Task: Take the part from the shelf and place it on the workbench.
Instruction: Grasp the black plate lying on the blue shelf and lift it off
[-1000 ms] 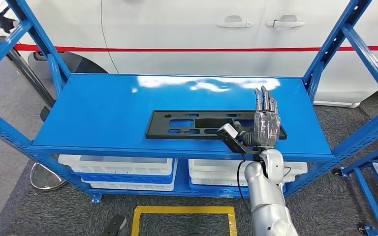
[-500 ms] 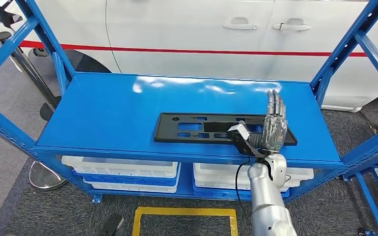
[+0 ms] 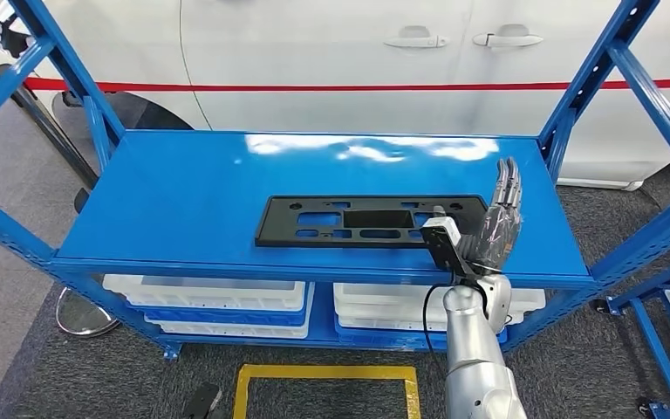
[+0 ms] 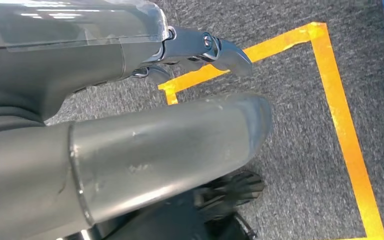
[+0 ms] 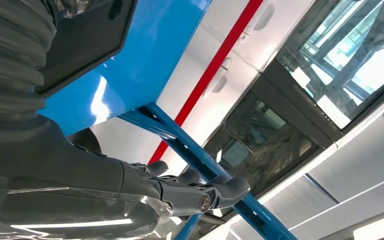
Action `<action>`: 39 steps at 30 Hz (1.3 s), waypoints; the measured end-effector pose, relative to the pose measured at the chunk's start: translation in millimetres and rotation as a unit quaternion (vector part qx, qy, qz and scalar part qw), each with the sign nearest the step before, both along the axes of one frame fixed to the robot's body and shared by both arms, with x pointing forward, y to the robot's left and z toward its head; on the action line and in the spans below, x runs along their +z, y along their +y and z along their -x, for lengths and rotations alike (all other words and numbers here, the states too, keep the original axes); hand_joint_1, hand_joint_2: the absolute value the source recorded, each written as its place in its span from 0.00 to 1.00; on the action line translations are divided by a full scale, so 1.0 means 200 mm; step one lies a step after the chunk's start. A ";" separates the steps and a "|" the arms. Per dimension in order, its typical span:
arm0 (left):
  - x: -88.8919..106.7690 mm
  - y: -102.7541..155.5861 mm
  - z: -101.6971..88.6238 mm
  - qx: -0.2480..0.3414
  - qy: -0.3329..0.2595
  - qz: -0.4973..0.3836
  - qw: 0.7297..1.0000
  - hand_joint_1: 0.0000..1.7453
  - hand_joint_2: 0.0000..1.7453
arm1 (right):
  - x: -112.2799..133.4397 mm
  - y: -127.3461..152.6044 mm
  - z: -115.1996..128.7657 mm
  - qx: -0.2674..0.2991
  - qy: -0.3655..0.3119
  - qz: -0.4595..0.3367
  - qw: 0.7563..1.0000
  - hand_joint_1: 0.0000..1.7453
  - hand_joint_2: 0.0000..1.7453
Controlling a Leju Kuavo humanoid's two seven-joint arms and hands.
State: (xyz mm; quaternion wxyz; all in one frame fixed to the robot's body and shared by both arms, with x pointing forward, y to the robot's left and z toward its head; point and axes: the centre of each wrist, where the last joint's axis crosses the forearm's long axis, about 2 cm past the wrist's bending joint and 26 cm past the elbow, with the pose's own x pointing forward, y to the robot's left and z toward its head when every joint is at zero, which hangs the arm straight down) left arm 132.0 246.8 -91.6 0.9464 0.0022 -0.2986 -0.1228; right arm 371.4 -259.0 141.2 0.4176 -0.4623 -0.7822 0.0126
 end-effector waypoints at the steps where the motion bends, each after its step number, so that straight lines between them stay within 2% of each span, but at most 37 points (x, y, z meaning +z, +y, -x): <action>1: 0.00 0.00 0.00 0.000 -0.001 0.000 1.000 0.00 0.00 | 0.00 0.00 0.00 0.000 0.000 0.000 1.000 0.00 1.00; 20: 0.00 -0.01 -0.01 0.000 -0.013 0.001 1.000 0.00 0.00 | 0.01 0.00 -0.01 0.001 0.010 0.022 1.000 0.00 1.00; 28: 0.00 -0.01 0.00 -0.003 -0.017 0.004 1.000 0.00 0.00 | -0.02 0.05 0.00 0.030 0.080 0.157 0.984 0.00 1.00; 35: 0.00 0.00 -0.02 -0.012 -0.022 0.006 1.000 0.00 0.00 | -0.07 0.11 -0.04 0.058 0.142 0.220 0.963 0.00 1.00; 39: 0.01 -0.01 -0.02 -0.014 -0.025 0.012 1.000 0.00 0.00 | -0.08 0.11 -0.05 0.076 0.151 0.249 0.954 0.00 1.00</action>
